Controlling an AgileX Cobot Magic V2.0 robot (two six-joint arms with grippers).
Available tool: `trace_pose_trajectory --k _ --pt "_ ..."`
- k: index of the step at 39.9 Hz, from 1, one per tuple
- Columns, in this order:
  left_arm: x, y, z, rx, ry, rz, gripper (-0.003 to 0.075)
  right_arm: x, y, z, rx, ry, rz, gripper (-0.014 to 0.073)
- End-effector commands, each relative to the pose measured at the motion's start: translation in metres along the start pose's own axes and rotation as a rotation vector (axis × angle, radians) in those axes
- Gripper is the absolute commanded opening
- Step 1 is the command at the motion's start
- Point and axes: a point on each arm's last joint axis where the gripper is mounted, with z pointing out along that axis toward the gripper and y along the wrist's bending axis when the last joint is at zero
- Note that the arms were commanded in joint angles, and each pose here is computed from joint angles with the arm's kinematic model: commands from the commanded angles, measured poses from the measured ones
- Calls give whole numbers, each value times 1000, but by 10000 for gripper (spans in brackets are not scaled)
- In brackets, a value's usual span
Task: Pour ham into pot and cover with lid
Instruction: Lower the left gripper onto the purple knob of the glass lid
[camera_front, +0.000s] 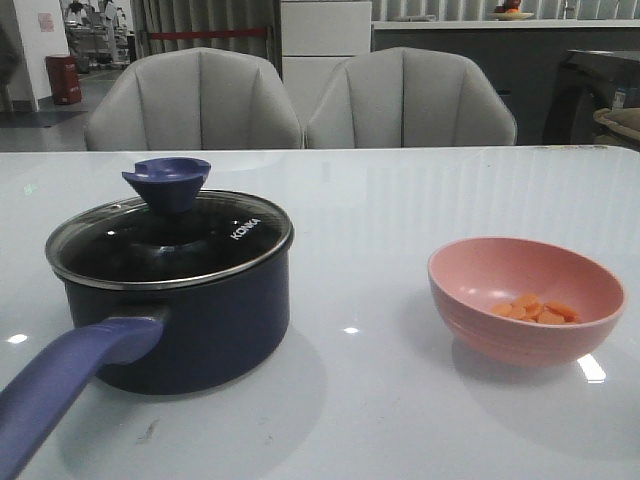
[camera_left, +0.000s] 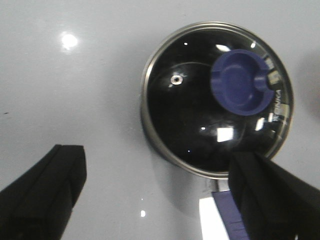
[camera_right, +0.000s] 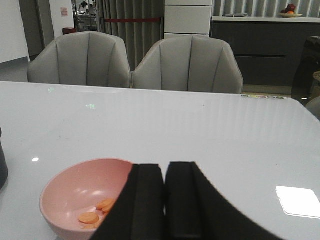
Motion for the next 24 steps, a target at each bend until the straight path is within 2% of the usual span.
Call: trace_pose_trajectory --k 1,8,14,24 --pt "-21 -23 4 57 -49 -3 637 -6 0 -2 -3 -96 -14 150" --pt "-39 -54 31 86 8 23 637 -6 0 -2 -3 -96 -14 150" --pt "-52 -76 52 32 60 64 637 -6 0 -2 -3 -96 -14 150" --pt "-63 -86 81 -31 147 36 637 -6 0 -2 -3 -96 -14 150"
